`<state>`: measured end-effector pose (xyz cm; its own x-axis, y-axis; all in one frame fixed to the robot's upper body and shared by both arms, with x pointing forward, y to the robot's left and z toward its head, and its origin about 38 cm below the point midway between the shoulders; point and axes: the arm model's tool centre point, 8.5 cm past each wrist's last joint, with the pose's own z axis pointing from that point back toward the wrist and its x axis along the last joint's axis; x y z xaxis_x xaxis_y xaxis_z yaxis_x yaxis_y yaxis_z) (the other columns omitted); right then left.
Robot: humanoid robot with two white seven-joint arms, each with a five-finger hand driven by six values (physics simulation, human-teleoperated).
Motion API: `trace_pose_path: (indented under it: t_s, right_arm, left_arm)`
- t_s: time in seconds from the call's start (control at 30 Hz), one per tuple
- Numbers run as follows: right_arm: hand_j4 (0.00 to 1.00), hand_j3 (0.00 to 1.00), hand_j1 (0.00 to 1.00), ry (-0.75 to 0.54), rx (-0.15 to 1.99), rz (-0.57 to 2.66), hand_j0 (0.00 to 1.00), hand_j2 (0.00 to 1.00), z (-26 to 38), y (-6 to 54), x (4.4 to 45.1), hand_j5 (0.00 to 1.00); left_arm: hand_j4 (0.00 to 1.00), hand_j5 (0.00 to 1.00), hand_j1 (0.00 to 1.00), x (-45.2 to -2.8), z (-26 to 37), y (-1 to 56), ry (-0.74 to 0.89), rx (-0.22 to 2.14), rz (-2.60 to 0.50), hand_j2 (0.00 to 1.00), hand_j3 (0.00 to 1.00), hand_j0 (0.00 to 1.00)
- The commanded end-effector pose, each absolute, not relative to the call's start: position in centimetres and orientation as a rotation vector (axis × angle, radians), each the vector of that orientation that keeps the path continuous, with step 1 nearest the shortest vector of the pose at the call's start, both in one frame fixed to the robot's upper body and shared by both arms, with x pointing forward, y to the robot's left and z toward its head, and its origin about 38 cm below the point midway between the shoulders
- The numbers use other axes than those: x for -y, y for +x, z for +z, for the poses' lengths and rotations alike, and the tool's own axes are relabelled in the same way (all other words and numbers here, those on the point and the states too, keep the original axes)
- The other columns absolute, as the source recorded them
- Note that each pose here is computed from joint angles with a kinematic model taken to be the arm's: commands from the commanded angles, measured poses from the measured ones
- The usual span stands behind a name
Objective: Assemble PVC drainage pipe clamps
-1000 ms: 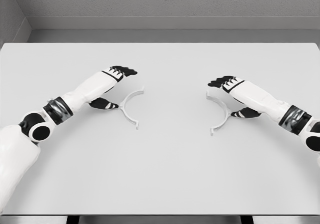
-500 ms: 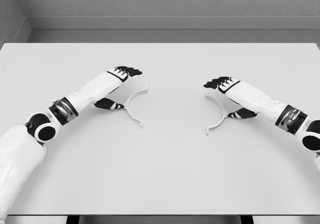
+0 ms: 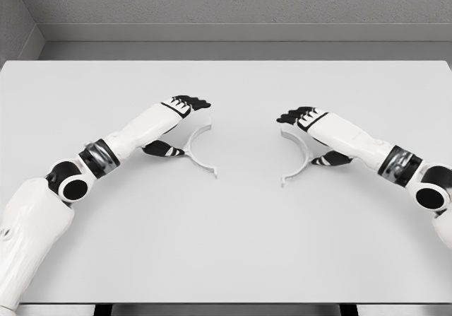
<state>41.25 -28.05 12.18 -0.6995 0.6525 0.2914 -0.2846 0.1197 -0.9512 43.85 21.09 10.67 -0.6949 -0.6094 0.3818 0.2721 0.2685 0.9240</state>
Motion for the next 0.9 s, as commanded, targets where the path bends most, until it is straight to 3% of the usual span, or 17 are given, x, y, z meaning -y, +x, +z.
trace_pose_path:
  t_s: [0.0, 0.87]
  right_arm:
    - [1.00, 1.00, 1.00, -0.348, 1.694, 1.667, 1.00, 1.00, 12.1, 41.2, 27.7, 1.00]
    - [1.00, 1.00, 1.00, -0.312, 1.718, 1.687, 1.00, 1.00, 12.2, 42.4, 24.9, 1.00]
  left_arm:
    - [1.00, 1.00, 1.00, -20.9, 10.6, 43.8, 0.298, 1.809, -1.515, 1.00, 1.00, 1.00]
    - [1.00, 1.00, 1.00, -22.2, 10.8, 45.2, 0.326, 1.777, -1.501, 1.00, 1.00, 1.00]
